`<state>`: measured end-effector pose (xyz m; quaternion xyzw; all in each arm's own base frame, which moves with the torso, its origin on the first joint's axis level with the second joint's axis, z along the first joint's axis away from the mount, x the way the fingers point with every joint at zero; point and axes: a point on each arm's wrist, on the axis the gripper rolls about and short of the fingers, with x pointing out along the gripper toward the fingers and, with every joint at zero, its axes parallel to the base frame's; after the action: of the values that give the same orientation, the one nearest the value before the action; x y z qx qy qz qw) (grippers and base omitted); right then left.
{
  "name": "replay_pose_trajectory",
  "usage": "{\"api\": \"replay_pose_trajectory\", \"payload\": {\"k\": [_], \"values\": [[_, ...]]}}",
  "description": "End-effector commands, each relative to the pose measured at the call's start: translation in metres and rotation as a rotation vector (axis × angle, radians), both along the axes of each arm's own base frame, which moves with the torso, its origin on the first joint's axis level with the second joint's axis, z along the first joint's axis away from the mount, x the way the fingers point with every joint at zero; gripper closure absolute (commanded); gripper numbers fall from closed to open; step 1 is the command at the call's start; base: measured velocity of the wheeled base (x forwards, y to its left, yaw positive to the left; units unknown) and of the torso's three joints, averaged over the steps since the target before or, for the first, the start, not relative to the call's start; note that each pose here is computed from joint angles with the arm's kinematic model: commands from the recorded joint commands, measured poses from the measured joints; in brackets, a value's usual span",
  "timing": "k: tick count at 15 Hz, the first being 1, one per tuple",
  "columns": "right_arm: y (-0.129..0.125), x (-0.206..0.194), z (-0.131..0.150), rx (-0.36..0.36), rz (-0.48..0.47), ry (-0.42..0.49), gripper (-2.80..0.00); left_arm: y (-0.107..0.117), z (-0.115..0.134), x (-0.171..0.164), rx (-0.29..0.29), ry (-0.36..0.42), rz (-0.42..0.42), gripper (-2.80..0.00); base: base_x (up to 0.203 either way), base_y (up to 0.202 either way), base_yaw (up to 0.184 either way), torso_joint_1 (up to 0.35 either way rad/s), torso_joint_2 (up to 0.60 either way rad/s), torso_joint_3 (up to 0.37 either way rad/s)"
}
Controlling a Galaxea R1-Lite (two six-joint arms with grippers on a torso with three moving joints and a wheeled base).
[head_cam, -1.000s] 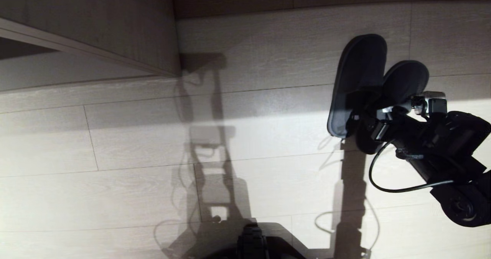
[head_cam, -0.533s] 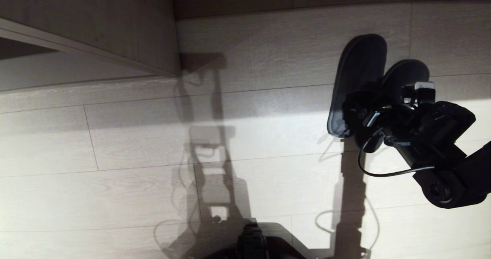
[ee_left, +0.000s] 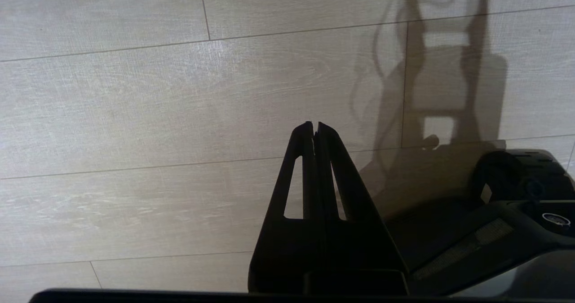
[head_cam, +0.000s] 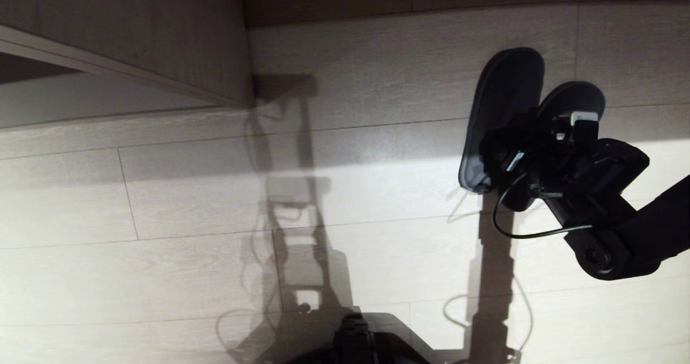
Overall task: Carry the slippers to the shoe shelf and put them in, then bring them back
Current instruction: Pick up the slippers on the floor
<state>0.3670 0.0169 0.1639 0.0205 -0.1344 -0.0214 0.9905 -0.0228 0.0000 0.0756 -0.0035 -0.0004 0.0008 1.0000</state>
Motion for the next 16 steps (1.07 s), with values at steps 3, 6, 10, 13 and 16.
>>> {"api": "replay_pose_trajectory", "payload": {"k": [3, 6, 10, 13, 16], "values": [[0.001, 0.002, 0.002, -0.01, 0.031, -0.029, 0.0, 0.0, 0.0, 0.0, -0.001, -0.001, 0.001, 0.0, 0.0, 0.0, 0.0, 0.0, 0.0, 0.0], [0.001, 0.005, 0.005, -0.02, 0.03, -0.052, 0.0, 0.0, 0.0, 0.0, -0.001, -0.001, 0.001, 0.0, 0.0, 0.0, 0.0, 0.0, 0.0, 0.0], [0.001, 0.004, 0.005, -0.021, 0.033, -0.051, 0.0, 0.0, 0.0, 0.0, -0.001, -0.001, 0.001, 0.0, 0.0, 0.0, 0.0, 0.0, 0.0, 0.0], [0.001, 0.002, 0.003, -0.02, 0.034, -0.042, 0.0, 0.0, 0.0, 0.0, -0.001, -0.001, 0.0, 0.0, 0.0, 0.0, 0.0, 0.0, 0.0, 0.0], [0.001, -0.009, 0.01, -0.022, 0.046, -0.057, 0.0, 0.0, 0.0, 0.0, -0.002, -0.001, 0.001, 0.0, 0.0, 0.0, 0.0, 0.0, 0.0, 0.0]]}}
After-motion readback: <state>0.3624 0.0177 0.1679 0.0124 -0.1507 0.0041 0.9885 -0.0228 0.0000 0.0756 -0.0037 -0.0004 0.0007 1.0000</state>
